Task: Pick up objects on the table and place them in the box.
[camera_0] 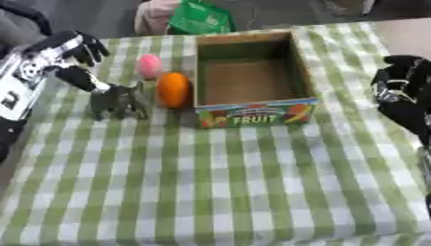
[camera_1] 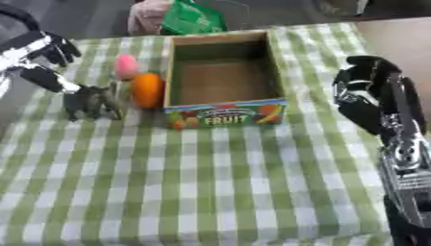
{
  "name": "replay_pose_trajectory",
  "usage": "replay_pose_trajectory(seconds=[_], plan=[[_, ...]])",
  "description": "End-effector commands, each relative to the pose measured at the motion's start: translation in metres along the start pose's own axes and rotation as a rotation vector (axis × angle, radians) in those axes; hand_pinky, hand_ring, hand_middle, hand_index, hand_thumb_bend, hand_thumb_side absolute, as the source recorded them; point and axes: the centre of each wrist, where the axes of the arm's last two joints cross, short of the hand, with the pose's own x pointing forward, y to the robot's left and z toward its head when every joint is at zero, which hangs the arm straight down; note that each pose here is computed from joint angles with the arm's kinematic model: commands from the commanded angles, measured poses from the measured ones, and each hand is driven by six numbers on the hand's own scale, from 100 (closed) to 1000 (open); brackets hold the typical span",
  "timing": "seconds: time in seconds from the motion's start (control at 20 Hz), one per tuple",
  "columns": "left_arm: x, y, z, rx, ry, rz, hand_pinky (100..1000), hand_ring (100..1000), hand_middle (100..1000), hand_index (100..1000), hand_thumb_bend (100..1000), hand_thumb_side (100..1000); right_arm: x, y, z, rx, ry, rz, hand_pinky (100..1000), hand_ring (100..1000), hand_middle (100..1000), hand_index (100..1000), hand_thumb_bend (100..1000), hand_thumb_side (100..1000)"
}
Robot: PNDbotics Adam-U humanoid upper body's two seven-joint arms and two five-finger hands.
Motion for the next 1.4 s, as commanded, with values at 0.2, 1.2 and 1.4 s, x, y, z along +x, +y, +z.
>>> replay_pose_trajectory(seconds=[0.2, 1.2, 1.4], plan=[[-0.005, 0.001, -0.003, -0.028, 0.009, -0.084, 707, 599, 556, 716, 636, 198, 0.008, -0.003, -0.006, 0.002, -0.033, 0.003, 638, 655, 558, 728, 100, 150], [-0.001, 0.018, -0.001, 0.013, -0.033, -0.132, 600, 428, 350, 531, 100, 212, 0.006, -0.004, -0.004, -0.002, -0.026, 0.002, 638, 655, 558, 728, 100, 150], [0.019, 0.037, 0.001, 0.1, -0.11, -0.098, 599, 422, 341, 527, 100, 214, 0.006, -0.003, -0.004, -0.001, -0.025, 0.001, 638, 655, 558, 728, 100, 150]])
